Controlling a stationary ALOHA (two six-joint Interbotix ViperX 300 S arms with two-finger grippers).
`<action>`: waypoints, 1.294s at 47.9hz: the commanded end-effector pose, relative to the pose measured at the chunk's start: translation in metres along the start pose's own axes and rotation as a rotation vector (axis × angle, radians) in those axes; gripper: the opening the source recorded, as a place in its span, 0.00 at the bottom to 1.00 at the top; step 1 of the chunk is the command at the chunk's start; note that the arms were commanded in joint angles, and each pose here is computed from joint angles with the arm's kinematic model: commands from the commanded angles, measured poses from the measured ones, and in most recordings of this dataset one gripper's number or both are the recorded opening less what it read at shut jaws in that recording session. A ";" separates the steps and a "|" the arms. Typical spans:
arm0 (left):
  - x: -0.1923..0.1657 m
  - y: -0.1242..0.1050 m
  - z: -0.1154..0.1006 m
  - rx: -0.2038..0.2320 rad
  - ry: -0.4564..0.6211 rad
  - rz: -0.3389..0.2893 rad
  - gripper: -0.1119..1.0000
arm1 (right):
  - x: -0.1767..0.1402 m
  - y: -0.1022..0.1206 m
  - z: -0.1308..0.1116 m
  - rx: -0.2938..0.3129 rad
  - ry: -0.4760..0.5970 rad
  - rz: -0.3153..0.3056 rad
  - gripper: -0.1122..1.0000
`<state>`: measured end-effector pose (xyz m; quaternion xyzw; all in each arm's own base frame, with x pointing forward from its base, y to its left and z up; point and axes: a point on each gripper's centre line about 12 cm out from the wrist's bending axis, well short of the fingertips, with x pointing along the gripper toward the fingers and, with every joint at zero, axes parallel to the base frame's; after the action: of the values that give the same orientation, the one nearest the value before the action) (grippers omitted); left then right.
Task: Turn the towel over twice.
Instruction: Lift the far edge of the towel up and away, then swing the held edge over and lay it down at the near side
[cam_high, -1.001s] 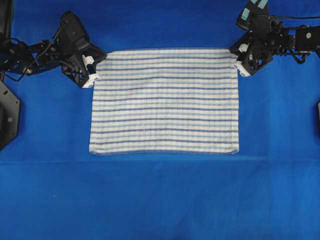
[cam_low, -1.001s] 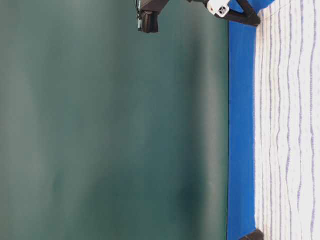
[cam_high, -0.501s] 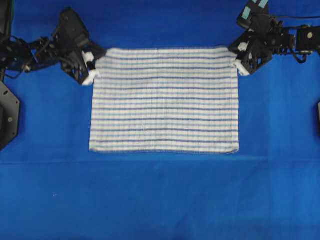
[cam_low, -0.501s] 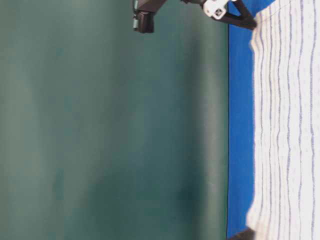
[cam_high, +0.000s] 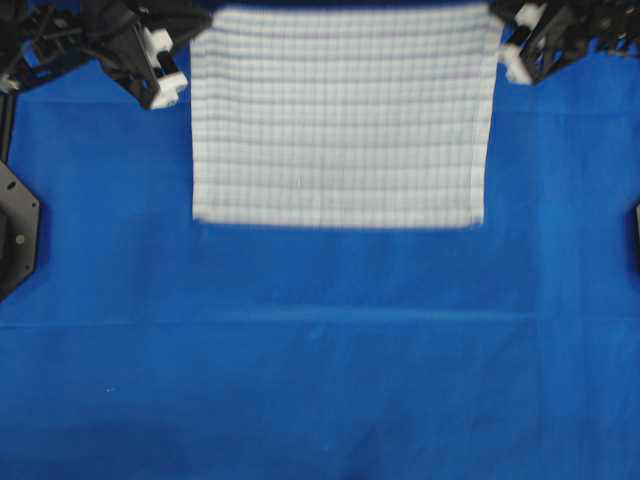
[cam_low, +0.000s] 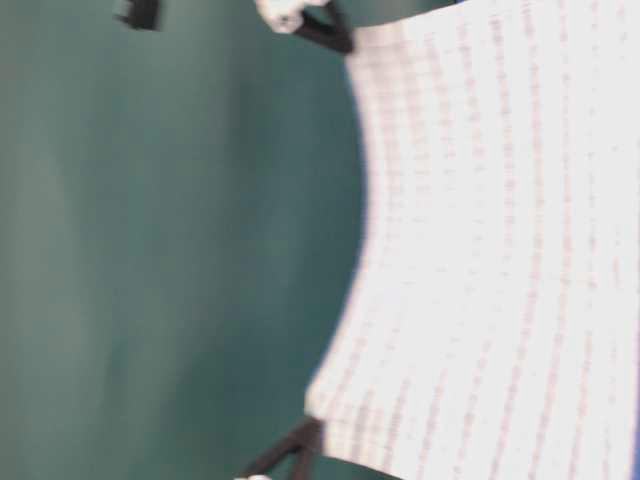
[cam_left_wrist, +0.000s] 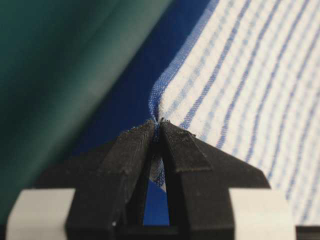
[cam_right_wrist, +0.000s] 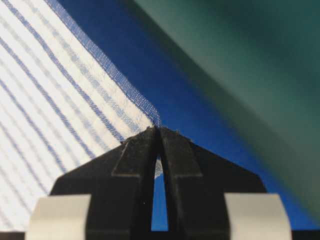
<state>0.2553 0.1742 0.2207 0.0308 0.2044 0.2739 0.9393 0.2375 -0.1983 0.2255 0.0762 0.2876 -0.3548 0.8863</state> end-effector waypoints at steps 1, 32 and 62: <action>-0.010 0.009 0.028 0.006 -0.085 0.028 0.14 | -0.024 -0.007 0.032 -0.004 -0.097 -0.033 0.14; -0.060 0.020 0.082 0.011 -0.210 0.053 0.14 | -0.095 -0.003 0.070 -0.002 -0.267 -0.045 0.14; -0.058 -0.057 0.015 0.029 -0.041 -0.209 0.14 | -0.076 0.089 -0.009 0.025 0.099 0.184 0.14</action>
<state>0.2428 0.1091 0.2535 0.0283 0.1821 0.1950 0.9633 0.2426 -0.0992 0.2628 0.1204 0.3038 -0.2911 0.8992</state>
